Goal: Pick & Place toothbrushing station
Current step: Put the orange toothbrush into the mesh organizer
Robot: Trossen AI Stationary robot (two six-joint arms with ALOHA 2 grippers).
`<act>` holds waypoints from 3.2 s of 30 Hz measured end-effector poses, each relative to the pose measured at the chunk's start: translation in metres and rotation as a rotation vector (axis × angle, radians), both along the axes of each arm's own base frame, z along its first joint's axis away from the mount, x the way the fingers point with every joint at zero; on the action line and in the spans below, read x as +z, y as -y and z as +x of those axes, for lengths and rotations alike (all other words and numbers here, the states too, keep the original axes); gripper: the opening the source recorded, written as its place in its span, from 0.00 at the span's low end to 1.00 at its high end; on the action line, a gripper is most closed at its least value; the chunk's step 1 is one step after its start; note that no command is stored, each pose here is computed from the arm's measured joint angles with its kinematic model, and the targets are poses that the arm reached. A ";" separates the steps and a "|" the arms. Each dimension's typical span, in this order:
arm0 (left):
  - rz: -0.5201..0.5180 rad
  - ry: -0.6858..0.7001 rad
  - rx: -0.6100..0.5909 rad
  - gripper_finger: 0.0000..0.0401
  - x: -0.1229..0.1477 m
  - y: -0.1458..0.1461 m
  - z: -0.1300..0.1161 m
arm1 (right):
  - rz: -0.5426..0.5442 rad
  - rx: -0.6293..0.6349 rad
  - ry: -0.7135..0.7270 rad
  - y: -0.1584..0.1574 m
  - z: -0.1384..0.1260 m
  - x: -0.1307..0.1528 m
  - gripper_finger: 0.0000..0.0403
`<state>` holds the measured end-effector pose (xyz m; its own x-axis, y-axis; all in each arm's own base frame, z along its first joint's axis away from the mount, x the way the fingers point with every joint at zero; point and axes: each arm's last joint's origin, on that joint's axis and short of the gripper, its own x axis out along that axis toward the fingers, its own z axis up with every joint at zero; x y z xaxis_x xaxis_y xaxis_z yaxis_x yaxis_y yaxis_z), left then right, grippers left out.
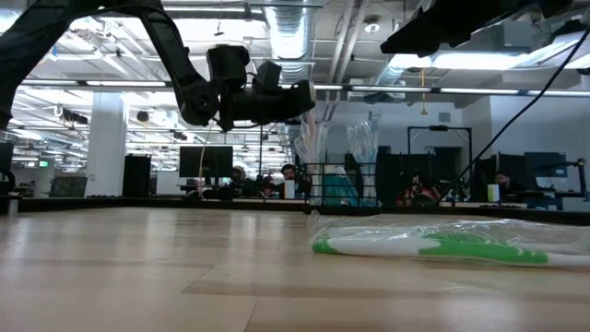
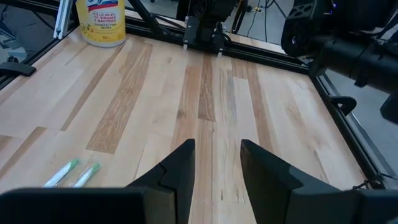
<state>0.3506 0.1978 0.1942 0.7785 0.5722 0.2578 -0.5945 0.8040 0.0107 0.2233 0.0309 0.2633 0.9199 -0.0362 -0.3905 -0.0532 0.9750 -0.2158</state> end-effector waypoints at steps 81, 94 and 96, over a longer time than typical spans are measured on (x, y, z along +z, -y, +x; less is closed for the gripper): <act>-0.179 -0.168 -0.030 0.02 -0.022 0.003 0.005 | -0.002 0.002 -0.006 0.000 0.000 -0.001 0.29; -0.217 -0.236 -0.030 0.00 -0.028 0.005 0.006 | -0.004 0.000 -0.030 0.000 -0.001 -0.003 0.29; -0.224 -0.251 -0.029 0.00 -0.029 0.005 0.006 | -0.004 0.000 -0.030 0.000 -0.001 -0.003 0.29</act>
<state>0.3562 0.1927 0.1647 0.8186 0.5696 -0.0738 -0.5726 0.8195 -0.0255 0.2222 0.0308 0.2606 0.9079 -0.0374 -0.4174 -0.0601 0.9741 -0.2181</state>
